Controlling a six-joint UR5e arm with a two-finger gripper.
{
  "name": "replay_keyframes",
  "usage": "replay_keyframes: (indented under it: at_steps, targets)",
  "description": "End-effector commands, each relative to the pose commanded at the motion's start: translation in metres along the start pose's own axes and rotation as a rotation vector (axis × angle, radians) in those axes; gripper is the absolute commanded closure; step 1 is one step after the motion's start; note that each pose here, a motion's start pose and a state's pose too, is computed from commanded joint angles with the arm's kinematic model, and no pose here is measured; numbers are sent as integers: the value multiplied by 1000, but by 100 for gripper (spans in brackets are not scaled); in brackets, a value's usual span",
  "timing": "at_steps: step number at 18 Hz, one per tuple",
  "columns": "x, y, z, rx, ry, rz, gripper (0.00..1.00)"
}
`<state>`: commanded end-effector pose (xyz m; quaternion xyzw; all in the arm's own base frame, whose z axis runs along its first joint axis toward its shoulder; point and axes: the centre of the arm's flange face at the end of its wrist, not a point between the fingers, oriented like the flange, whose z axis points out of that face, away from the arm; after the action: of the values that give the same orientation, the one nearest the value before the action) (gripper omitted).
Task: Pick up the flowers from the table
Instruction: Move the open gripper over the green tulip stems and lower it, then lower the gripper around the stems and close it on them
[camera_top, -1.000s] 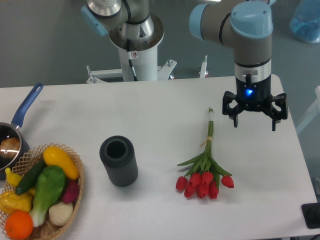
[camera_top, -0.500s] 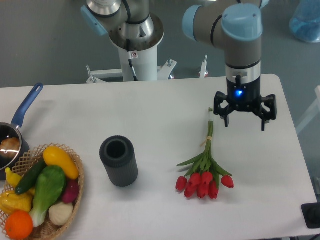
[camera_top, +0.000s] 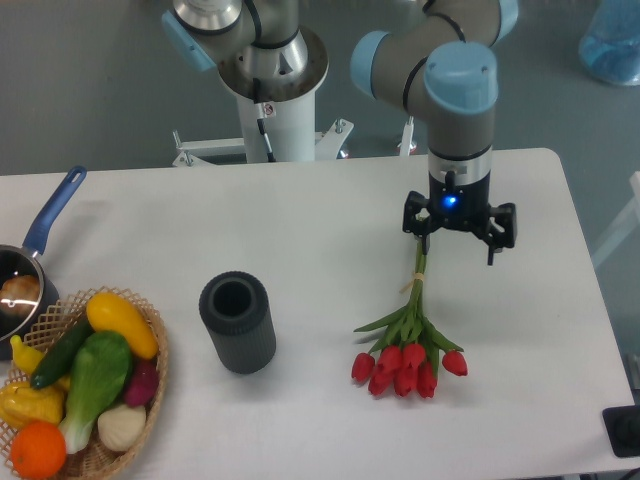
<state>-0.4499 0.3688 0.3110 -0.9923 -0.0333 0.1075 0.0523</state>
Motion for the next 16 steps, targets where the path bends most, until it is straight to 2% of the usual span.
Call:
replay_keyframes:
  at_steps: [5,9,13,16]
  targets:
    - [7,-9,43,-39,53,10,0]
    - [8,-17,58,2,106,-36,0]
    - [9,-17,71,-6,125,-36,0]
    - [6,-21,74,20,134,-82,0]
